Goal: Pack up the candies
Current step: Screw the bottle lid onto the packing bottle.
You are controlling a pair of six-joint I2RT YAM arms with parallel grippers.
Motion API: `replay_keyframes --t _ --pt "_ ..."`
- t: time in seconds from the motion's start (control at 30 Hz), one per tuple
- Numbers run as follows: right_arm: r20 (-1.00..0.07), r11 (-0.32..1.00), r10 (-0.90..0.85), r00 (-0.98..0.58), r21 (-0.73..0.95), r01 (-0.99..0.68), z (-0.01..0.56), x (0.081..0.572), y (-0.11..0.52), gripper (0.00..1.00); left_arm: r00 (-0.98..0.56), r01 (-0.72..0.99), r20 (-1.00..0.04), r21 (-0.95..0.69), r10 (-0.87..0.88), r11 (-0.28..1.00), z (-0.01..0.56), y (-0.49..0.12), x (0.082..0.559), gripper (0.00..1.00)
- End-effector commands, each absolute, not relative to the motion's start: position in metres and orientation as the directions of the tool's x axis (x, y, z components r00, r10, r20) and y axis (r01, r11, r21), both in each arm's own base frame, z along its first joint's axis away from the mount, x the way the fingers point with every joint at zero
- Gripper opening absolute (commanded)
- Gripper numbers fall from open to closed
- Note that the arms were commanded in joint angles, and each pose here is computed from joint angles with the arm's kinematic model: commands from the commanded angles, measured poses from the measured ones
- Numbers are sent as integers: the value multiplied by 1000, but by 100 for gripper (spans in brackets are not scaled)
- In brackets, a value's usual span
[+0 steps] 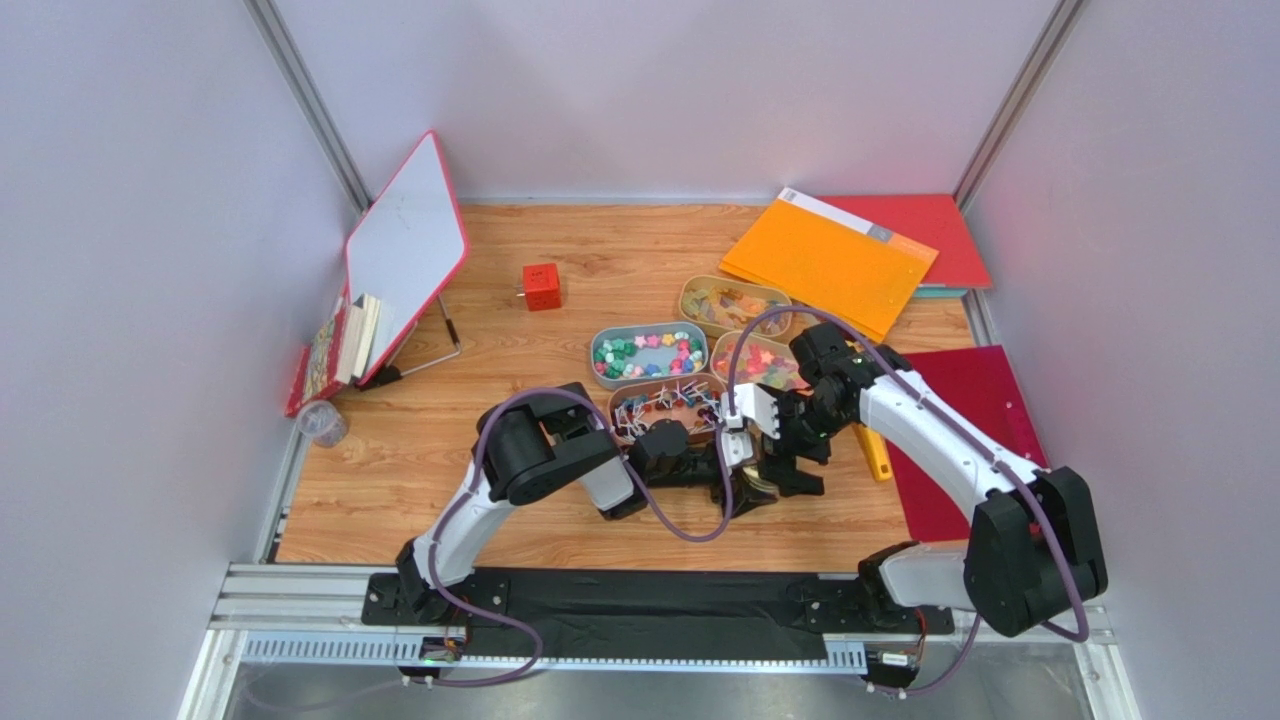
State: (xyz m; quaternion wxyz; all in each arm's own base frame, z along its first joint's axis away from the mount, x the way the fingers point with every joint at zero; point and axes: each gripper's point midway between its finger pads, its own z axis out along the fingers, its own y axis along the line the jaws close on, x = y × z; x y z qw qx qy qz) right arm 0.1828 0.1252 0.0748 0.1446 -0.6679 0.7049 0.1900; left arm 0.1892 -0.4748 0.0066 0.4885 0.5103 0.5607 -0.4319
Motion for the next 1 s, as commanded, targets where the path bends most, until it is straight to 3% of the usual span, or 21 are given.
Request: replay_keyframes --t 0.0,0.3,0.47,0.63,0.97 --pt "-421 58 -895 -145 213 -975 76 137 115 100 -274 958 -674 -128 686 257 -164 -355 160 0" --pt "-390 114 -909 -146 105 -988 89 143 101 100 -270 960 -670 -135 692 244 -165 -355 157 0" --pt "-440 140 -886 -146 45 -989 99 162 103 100 -271 961 -667 -142 694 239 -167 -354 156 0" --pt "-534 71 -844 -53 -14 -997 106 183 124 100 -273 961 -667 -147 693 236 -166 -355 155 0" --pt "-578 -77 -809 104 -71 -994 102 211 146 100 -278 959 -670 -157 688 235 -163 -356 154 0"
